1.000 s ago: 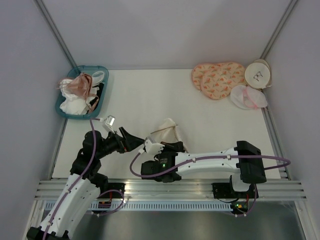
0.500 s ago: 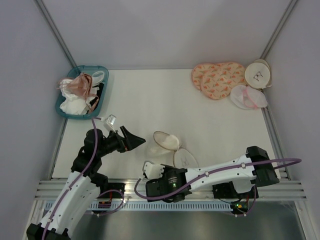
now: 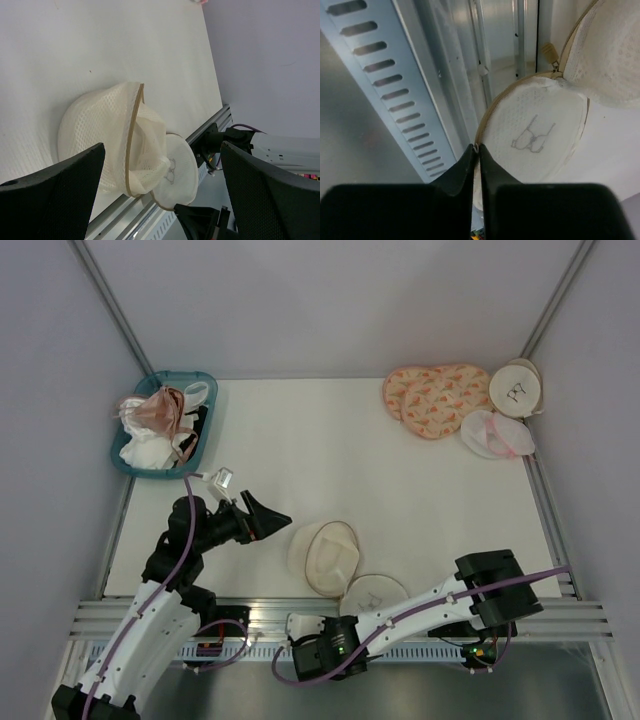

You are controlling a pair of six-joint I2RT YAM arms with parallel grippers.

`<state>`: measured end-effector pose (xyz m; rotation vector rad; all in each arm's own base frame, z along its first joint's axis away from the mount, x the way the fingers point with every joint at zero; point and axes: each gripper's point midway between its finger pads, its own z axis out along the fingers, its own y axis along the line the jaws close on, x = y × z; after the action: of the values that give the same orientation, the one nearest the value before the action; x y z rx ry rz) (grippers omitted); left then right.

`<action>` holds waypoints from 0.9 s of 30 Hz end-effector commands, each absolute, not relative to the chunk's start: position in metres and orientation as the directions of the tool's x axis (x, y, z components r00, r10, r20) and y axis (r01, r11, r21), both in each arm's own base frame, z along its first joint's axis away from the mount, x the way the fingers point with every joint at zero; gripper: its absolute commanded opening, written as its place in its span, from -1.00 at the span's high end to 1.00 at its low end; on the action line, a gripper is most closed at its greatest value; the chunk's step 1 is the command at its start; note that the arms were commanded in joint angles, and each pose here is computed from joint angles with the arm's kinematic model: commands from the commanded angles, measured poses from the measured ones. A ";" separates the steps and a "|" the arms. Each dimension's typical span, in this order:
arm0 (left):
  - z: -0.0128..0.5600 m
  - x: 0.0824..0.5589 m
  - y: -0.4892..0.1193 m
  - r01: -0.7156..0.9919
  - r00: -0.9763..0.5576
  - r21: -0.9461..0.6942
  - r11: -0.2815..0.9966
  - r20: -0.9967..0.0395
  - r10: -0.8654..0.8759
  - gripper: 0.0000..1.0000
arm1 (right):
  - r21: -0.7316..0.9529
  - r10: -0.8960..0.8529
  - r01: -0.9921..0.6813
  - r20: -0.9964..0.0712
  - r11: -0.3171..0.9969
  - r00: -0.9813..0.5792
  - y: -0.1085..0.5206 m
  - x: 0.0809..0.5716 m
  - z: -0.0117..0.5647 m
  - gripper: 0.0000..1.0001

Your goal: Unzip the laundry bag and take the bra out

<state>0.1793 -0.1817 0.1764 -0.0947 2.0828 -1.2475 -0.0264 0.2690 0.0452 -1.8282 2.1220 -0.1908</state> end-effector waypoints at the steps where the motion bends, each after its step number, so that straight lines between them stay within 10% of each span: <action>1: 0.188 0.178 -0.184 0.326 -0.737 -0.792 0.517 -0.555 -0.385 -0.99 | -0.403 -0.966 -0.890 -0.226 0.211 -0.127 0.287 -0.010 0.043 0.65; 3: 0.187 0.178 -0.184 0.326 -0.735 -0.791 0.517 -0.556 -0.388 -0.99 | -0.545 -0.951 -0.788 -0.261 0.286 -0.165 0.286 0.024 0.054 -0.52; 5: 0.186 0.177 -0.184 0.321 -0.736 -0.794 0.516 -0.552 -0.392 -0.99 | -0.569 -0.906 -0.710 -0.323 0.416 -0.272 0.281 0.041 0.066 -0.95; 14: 0.181 0.174 -0.184 0.318 -0.743 -0.797 0.513 -0.546 -0.387 -0.99 | -0.042 -0.091 -0.092 -0.765 0.995 -0.638 0.234 0.111 0.129 -0.96; 27: 0.172 0.173 -0.185 0.295 -0.761 -0.805 0.515 -0.524 -0.383 -0.98 | 0.254 0.475 0.422 -0.658 0.870 -0.585 0.141 0.117 0.095 -0.96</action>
<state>0.1744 -0.1818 0.1695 -0.0878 2.0864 -1.2521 0.1204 0.1471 0.1013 0.4311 2.2844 0.0475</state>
